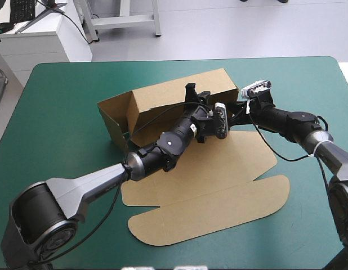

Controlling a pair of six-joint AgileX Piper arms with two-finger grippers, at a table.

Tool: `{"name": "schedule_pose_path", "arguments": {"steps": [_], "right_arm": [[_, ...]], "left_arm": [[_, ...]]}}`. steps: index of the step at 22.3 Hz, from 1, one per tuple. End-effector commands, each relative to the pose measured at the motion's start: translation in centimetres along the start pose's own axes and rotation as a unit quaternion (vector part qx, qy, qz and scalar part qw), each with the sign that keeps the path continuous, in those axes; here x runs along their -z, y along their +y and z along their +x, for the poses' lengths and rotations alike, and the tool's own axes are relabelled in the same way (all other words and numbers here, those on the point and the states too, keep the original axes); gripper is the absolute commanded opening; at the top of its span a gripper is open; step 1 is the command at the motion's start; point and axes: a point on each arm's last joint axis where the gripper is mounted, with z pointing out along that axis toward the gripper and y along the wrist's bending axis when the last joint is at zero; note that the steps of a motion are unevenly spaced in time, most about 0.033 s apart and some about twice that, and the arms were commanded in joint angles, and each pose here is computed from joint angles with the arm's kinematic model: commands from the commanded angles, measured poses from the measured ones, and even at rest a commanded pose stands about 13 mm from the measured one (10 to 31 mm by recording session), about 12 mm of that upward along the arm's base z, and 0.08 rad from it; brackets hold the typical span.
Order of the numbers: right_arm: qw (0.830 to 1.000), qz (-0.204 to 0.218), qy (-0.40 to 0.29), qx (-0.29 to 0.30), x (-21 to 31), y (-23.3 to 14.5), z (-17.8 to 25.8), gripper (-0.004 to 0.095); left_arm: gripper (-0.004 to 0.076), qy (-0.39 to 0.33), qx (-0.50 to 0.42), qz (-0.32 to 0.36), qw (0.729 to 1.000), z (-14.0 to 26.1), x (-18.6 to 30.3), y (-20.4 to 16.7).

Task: Fold the box

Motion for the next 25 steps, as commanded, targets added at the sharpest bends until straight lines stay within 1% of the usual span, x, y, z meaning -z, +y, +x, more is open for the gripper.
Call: {"name": "schedule_pose_path", "arguments": {"steps": [1,5,7,9,10,14,17,18,19,20,21,23,24,25], "right_arm": [[1.000,-0.008,-0.005,0.005,0.7,0.7,-1.1,0.0000],[1.000,-0.002,-0.003,-0.002,0.7,0.6,-1.0,0.0000],[1.000,0.000,-0.004,-0.009,1.0,0.6,-1.2,0.0000],[1.000,0.012,-0.003,-0.010,1.6,0.7,-1.6,0.0000],[1.000,0.027,0.001,-0.006,2.4,0.8,-2.1,0.0000],[0.999,0.041,0.003,0.001,4.5,1.5,-3.2,0.0000],[0.999,0.044,-0.003,-0.018,7.7,3.1,-4.8,0.0000],[0.999,0.031,0.010,-0.031,9.1,4.0,-5.3,0.0000],[0.999,0.020,0.023,-0.035,9.6,4.5,-5.3,0.0000],[0.997,0.013,0.054,-0.048,10.8,5.1,-5.6,0.0000],[0.996,0.012,0.066,-0.053,11.2,5.3,-5.7,0.0000],[0.990,0.025,0.110,-0.079,12.2,5.5,-6.1,0.0000],[0.985,0.030,0.140,-0.093,12.6,5.6,-6.1,0.0000],[0.983,0.036,0.153,-0.093,12.7,5.5,-6.1,0.0000]], "left_arm": [[0.0331,-0.039,-0.016,-0.060,0.997,-3.1,3.1,2.7],[0.0328,-0.044,-0.014,-0.086,0.995,-5.0,5.0,2.8],[0.0293,-0.040,-0.007,-0.114,0.993,-5.8,6.4,3.5],[0.0146,-0.037,0.006,-0.140,0.989,-6.1,7.9,4.7],[0.0006,-0.037,0.017,-0.157,0.987,-6.0,9.0,5.9],[0.0015,-0.034,0.057,-0.190,0.980,-5.2,11.5,8.8],[0.0015,-0.007,0.134,-0.232,0.964,-1.7,14.6,13.4],[0.0015,0.015,0.175,-0.251,0.952,0.6,15.8,15.3],[0.0014,0.026,0.191,-0.259,0.947,1.5,16.3,16.0],[0.0015,0.057,0.235,-0.276,0.930,4.1,17.5,17.6],[0.0015,0.070,0.258,-0.280,0.922,5.2,17.9,18.0],[0.0015,0.129,0.305,-0.291,0.898,9.1,19.0,19.4],[0.0014,0.159,0.324,-0.282,0.889,10.9,19.3,19.6],[0.0015,0.179,0.335,-0.273,0.884,12.0,19.4,19.6]]}}
